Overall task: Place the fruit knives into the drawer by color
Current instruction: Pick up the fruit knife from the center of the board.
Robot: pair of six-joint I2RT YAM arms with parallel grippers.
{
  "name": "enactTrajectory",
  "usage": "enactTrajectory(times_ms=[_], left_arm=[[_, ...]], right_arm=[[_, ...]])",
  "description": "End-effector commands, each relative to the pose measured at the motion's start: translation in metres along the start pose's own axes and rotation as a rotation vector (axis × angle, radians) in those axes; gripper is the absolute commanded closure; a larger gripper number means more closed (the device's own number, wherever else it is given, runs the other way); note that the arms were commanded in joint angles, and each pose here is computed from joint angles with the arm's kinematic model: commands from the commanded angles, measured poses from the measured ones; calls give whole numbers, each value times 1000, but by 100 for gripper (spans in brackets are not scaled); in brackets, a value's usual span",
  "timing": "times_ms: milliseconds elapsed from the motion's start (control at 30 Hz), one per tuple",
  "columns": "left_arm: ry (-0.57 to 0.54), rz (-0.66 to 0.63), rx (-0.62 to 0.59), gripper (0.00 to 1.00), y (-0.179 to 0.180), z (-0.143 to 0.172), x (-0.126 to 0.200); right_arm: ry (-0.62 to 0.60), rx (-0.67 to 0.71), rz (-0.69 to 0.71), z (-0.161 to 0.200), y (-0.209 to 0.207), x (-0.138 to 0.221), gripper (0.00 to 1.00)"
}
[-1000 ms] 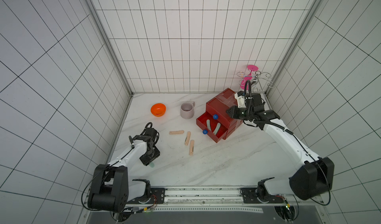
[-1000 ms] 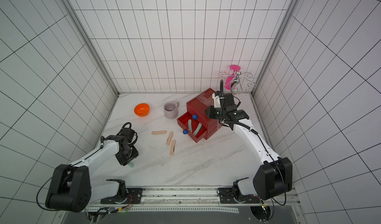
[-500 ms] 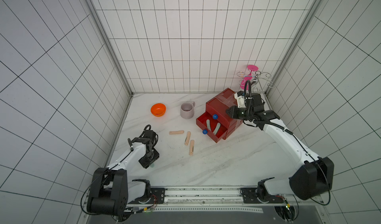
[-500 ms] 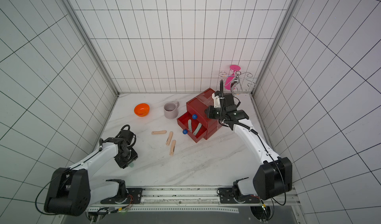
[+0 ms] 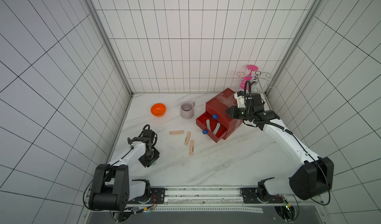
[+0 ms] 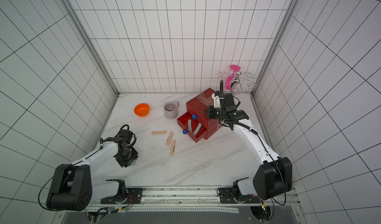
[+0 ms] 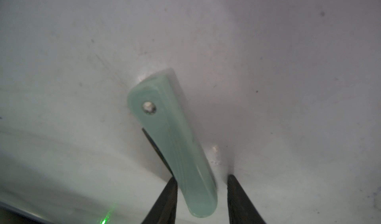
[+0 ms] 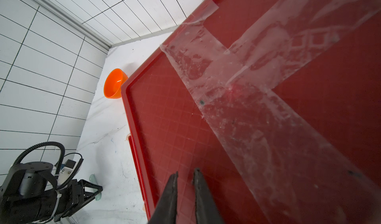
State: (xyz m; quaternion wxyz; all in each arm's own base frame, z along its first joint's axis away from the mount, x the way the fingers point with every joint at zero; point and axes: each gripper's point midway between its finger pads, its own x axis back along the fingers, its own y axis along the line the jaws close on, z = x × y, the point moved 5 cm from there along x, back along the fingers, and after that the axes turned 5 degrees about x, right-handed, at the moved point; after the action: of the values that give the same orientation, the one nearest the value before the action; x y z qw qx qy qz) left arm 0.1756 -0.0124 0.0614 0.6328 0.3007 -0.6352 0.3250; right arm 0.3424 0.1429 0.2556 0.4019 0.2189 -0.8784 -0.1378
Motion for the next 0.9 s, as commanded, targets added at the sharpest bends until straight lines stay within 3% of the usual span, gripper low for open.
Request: enactTrajectory(times_ms=[0, 233, 867], left_arm=[[44, 17, -1, 66, -1, 5, -20], [83, 34, -25, 78, -5, 10, -28], [69, 91, -145, 81, -38, 26, -20]], right_arm=[[574, -187, 171, 132, -42, -23, 82], [573, -187, 175, 131, -42, -24, 82], [572, -190, 178, 130, -42, -24, 82]])
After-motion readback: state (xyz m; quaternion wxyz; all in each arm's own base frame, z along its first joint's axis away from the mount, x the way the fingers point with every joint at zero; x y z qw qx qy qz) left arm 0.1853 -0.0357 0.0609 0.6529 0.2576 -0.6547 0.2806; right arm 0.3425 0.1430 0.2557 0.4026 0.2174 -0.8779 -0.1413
